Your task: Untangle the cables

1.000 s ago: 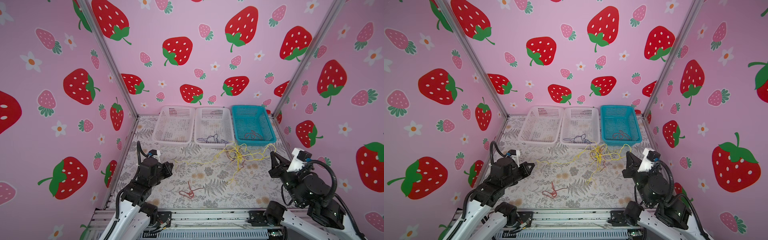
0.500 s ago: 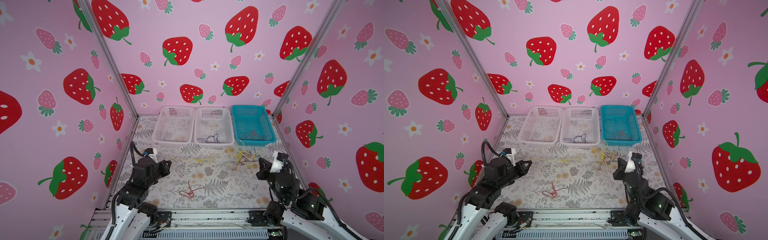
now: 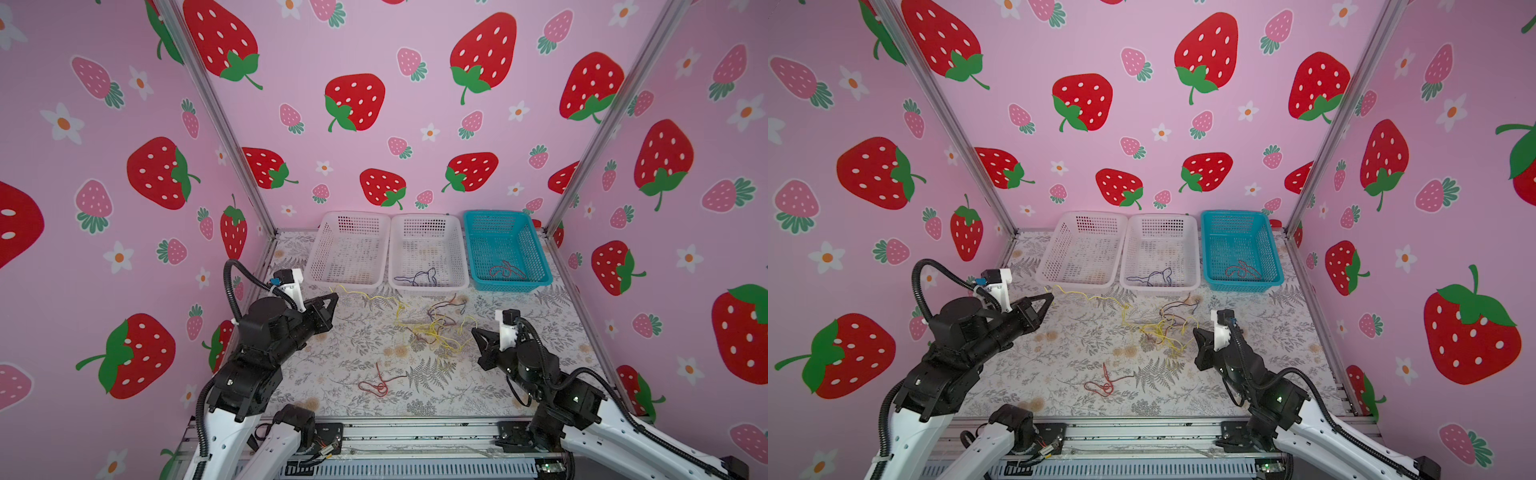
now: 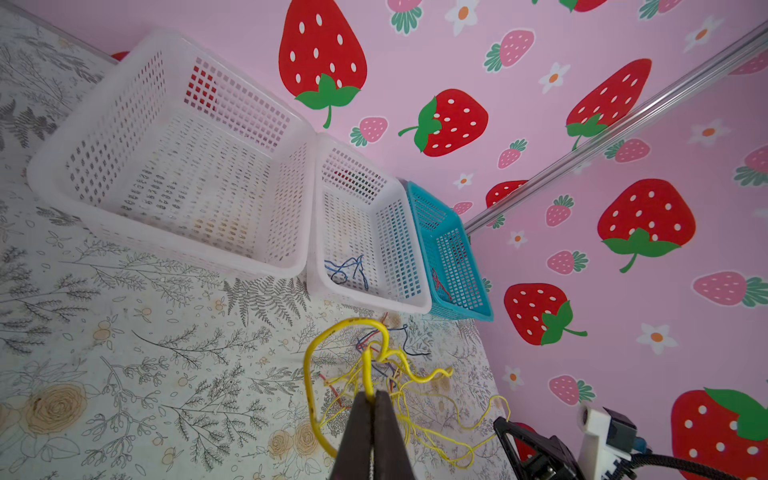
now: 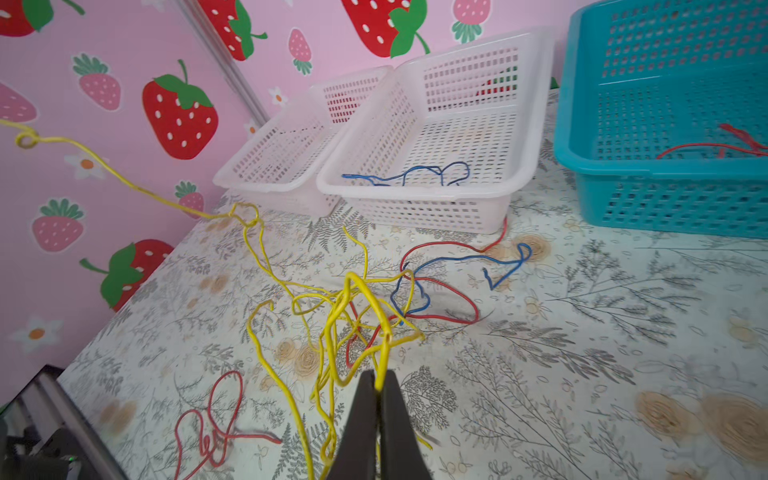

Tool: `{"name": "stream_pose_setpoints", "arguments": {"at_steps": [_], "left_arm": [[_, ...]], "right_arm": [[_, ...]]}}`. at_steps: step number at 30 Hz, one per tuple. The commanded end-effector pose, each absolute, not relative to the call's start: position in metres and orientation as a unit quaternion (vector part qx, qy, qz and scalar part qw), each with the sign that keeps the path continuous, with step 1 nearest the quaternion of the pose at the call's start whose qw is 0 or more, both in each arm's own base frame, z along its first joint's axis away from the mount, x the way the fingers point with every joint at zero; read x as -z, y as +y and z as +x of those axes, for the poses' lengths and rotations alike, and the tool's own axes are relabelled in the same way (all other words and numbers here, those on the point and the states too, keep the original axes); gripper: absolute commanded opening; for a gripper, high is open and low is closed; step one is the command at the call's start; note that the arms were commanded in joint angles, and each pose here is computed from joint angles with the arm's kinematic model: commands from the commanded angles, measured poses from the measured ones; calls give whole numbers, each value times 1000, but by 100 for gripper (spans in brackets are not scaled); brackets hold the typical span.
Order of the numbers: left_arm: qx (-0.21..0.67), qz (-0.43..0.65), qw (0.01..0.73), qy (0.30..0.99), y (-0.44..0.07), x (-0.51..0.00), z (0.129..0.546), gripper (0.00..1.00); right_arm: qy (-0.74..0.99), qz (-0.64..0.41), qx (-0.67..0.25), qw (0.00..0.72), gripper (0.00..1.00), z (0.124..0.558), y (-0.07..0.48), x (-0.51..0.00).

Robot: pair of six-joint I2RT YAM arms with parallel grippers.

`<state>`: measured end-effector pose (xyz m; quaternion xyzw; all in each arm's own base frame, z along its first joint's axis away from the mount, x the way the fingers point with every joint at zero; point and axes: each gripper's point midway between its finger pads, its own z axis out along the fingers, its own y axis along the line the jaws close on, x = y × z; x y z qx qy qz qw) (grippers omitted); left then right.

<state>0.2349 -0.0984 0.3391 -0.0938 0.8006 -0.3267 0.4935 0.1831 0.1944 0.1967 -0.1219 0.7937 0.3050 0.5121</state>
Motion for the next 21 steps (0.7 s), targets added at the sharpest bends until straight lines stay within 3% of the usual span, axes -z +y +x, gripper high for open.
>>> {"name": "stream_pose_setpoints", "arguments": {"at_steps": [1,5,11,13,18,21], "left_arm": [[290,-72,529,794,-90,-372,239,0],[272,-63,560,780,-84,-406,244,0],[320,-56,528,785,-102,-403,247,0],[328,-60,524,784,-103,-401,245,0],[345,-56,521,779,-106,-412,236,0],[364,-50,516,774,-111,-421,230,0]], "right_arm": [[755,-141,-360,529,0,176,208,-217],[757,-137,-351,533,0,177,203,-212],[748,-215,-364,512,0,163,223,-209],[749,-239,-364,498,8,159,231,-208],[719,-264,-380,518,40,154,237,-241],[696,-264,-396,538,51,153,240,-265]]}}
